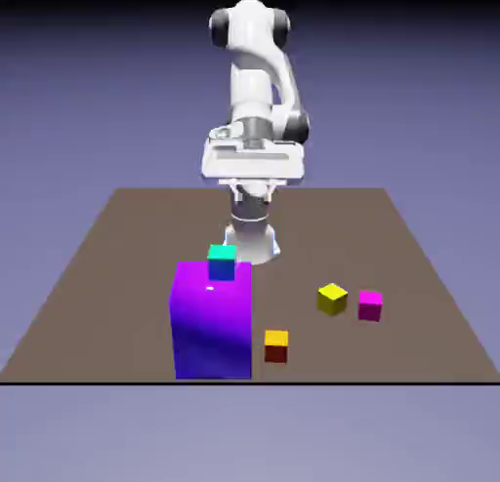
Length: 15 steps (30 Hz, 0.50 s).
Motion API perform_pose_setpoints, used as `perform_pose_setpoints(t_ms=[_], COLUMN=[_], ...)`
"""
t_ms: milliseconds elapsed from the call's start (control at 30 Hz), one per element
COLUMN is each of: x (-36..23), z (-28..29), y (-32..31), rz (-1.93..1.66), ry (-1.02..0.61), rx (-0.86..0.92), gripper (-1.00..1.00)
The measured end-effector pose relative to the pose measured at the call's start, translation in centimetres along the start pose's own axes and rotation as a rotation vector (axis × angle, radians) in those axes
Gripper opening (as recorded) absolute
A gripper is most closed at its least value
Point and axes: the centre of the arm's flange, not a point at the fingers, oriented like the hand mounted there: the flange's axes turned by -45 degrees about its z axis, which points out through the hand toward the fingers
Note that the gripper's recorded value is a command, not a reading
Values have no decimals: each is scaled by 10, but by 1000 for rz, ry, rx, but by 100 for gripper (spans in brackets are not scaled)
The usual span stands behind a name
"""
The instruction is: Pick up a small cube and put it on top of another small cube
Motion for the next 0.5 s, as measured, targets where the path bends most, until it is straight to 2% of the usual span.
perform_pose_setpoints(t_ms=[233,500], x=[-25,-88], z=[80,150], y=[-73,-168], rz=[77,161], ry=[-325,-709], rx=[35,35], gripper=[0,0])
